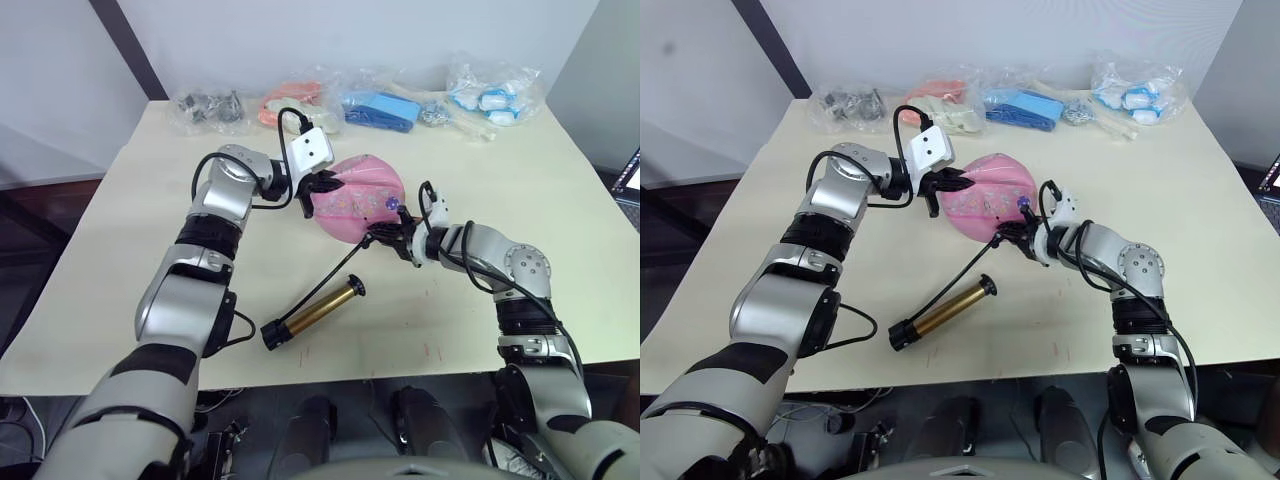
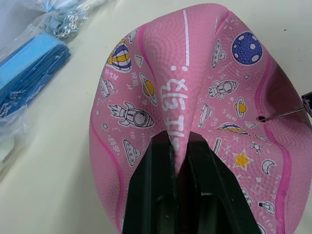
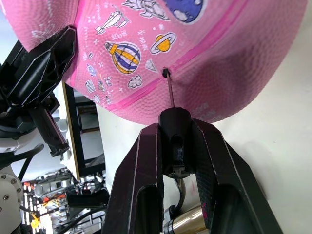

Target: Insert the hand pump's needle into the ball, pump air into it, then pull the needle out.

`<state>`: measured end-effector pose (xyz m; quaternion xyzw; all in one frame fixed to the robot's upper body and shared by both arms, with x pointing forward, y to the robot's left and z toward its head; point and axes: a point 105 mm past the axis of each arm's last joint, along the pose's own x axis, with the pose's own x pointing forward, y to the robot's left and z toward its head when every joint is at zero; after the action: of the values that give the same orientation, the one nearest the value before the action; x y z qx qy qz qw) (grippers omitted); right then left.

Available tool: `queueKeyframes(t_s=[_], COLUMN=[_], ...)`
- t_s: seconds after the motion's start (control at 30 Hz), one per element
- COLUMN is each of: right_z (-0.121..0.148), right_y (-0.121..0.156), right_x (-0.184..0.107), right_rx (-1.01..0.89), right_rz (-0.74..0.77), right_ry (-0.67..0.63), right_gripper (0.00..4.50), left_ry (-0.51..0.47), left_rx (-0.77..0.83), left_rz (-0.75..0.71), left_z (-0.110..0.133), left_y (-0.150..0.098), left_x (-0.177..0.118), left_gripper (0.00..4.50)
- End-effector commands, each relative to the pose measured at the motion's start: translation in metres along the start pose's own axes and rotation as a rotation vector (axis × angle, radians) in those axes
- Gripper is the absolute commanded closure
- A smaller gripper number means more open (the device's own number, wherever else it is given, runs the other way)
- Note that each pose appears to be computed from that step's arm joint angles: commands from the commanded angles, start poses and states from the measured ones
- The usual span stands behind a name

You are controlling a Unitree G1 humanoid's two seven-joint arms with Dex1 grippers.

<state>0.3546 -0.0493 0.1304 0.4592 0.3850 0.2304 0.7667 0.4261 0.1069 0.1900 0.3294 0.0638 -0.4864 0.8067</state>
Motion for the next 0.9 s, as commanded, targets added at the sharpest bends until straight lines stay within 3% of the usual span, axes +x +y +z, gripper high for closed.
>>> queueKeyframes(t_s=[0.03,0.9], right_z=[0.0015,-0.0039], right_y=[0.0018,0.0051], right_x=[-0.0021,-0.0066], right_rx=[0.000,0.004], right_rz=[-0.003,0.002], right_ry=[0.000,0.005], right_gripper=[4.19,4.19], left_ry=[-0.045,-0.045], left_rx=[0.038,0.036], left_rz=[0.000,-0.004], left_z=[0.0133,0.0126], left_y=[0.0020,0.0002], left_x=[-0.0040,-0.0042], left_gripper=[4.50,4.50])
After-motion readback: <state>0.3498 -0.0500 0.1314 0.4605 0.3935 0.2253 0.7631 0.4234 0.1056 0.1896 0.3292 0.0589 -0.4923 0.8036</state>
